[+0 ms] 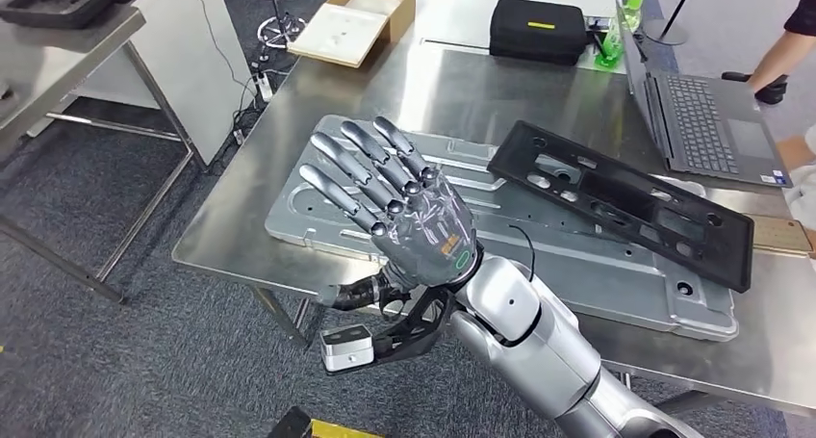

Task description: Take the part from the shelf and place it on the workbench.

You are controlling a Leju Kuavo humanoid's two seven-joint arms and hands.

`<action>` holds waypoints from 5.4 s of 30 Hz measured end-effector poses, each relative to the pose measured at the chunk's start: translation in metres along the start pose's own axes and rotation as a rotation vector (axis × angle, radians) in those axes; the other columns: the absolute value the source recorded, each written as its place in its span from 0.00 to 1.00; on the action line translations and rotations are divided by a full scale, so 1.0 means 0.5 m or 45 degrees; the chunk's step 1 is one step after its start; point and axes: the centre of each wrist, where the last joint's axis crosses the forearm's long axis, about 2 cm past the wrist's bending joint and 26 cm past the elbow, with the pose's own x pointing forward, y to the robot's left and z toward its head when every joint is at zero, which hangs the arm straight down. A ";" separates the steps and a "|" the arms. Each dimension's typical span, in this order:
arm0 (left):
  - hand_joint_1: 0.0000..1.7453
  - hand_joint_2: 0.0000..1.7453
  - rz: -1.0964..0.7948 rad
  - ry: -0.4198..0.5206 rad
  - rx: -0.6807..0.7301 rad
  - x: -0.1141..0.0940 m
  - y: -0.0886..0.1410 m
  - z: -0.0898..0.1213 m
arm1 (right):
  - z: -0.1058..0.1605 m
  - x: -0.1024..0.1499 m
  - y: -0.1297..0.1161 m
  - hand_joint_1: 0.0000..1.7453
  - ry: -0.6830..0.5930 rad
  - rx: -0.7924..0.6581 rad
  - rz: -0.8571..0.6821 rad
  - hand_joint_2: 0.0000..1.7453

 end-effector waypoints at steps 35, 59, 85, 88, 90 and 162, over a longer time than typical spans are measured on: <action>0.00 0.00 -0.026 0.045 0.010 -0.029 0.006 0.016 | -0.004 0.007 0.004 0.00 0.017 -0.027 -0.010 0.00; 0.00 0.00 -0.024 0.023 0.044 -0.029 0.031 0.012 | -0.005 0.008 0.004 0.00 0.004 -0.046 -0.005 0.00; 0.00 0.00 0.010 0.081 0.073 -0.073 0.042 0.038 | 0.011 0.017 0.015 0.00 0.029 -0.025 -0.024 0.00; 0.00 0.00 0.011 0.087 0.071 -0.077 0.041 0.041 | 0.011 0.018 0.017 0.00 0.032 -0.021 -0.026 0.00; 0.00 0.00 0.008 0.082 0.073 -0.075 0.043 0.039 | 0.008 0.019 0.018 0.00 0.033 -0.023 -0.028 0.00; 0.00 0.50 0.075 0.138 0.151 -0.082 0.046 0.044 | 0.217 0.019 0.122 0.00 0.304 0.347 -0.143 0.00</action>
